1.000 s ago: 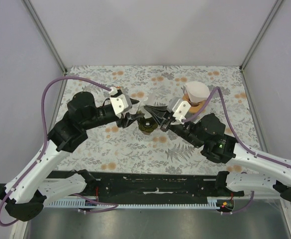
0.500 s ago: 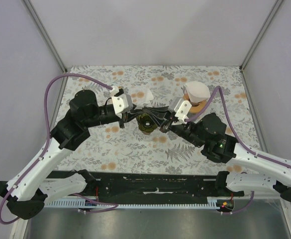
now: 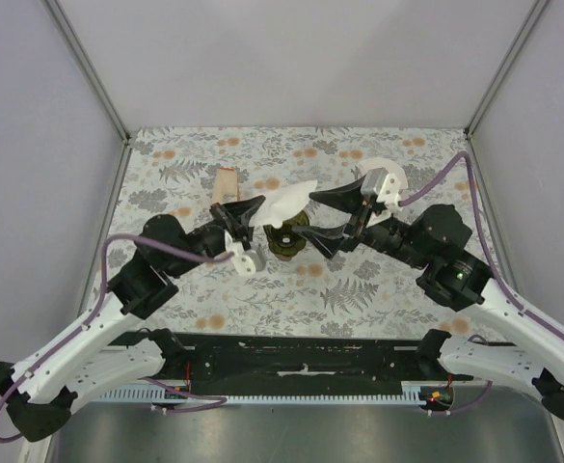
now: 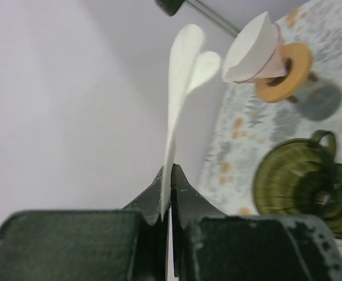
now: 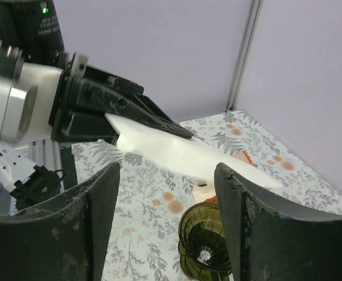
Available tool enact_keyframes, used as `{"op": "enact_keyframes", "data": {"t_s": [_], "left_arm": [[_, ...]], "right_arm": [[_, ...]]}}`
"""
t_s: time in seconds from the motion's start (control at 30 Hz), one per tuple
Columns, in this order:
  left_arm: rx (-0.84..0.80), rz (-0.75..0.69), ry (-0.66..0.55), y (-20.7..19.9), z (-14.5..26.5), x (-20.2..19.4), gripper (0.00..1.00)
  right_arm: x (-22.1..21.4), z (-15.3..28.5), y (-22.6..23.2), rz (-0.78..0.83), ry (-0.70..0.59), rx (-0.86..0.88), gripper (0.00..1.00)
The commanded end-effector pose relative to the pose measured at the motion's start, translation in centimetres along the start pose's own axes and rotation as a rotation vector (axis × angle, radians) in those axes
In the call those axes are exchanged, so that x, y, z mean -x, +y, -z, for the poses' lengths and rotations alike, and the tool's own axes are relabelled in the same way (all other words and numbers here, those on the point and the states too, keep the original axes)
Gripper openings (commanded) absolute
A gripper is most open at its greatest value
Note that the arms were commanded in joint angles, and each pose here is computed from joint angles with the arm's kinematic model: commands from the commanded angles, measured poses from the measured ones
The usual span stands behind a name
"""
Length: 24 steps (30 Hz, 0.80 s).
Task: Place the coffee filter in the dripper
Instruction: Place the coffee filter in the coffee dripper.
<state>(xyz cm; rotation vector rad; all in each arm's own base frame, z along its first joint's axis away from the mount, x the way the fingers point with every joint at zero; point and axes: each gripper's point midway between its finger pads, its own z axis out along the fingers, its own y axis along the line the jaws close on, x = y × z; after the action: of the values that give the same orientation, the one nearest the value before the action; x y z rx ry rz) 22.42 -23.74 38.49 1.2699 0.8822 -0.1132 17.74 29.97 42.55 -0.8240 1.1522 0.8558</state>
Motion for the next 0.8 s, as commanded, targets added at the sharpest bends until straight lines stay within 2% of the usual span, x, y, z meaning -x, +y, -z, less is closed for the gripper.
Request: {"op": "enact_keyframes", "data": {"t_s": [0.0, 0.07, 0.1, 0.13, 0.2, 0.23, 0.47, 0.77], "left_arm": [[0.312, -0.621, -0.034, 5.5, 1.3, 3.0, 0.02], [0.392, -0.776, -0.040, 5.7, 1.8, 3.7, 0.02], [0.426, -0.833, -0.046, 5.8, 2.0, 4.1, 0.02], [0.447, -0.864, -0.043, 5.9, 2.1, 4.2, 0.02], [0.486, -0.905, -0.036, 6.3, 2.4, 4.5, 0.02], [0.510, -0.910, -0.030, 6.6, 2.6, 4.6, 0.02], [0.510, -0.871, -0.013, 6.0, 2.8, 4.0, 0.02], [0.460, -0.864, -0.037, 4.4, 2.5, 3.9, 0.02]], "right_arm": [[0.2, 1.7, 1.2, -0.209, 0.024, 0.144, 0.77], [0.1, 2.3, 1.4, -0.290, 0.020, 0.208, 0.79], [0.1, 2.3, 1.4, -0.333, 0.015, 0.229, 0.85], [0.2, 2.3, 1.5, -0.371, 0.017, 0.247, 0.86], [-0.2, 1.6, 1.3, -0.448, 0.044, 0.253, 0.93], [-0.5, 1.3, 1.2, -0.473, 0.055, 0.243, 0.96], [-1.4, 0.8, -1.5, -0.574, 0.054, 0.135, 0.96], [-0.2, -0.5, -1.4, -0.586, 0.013, 0.209, 0.93]]}}
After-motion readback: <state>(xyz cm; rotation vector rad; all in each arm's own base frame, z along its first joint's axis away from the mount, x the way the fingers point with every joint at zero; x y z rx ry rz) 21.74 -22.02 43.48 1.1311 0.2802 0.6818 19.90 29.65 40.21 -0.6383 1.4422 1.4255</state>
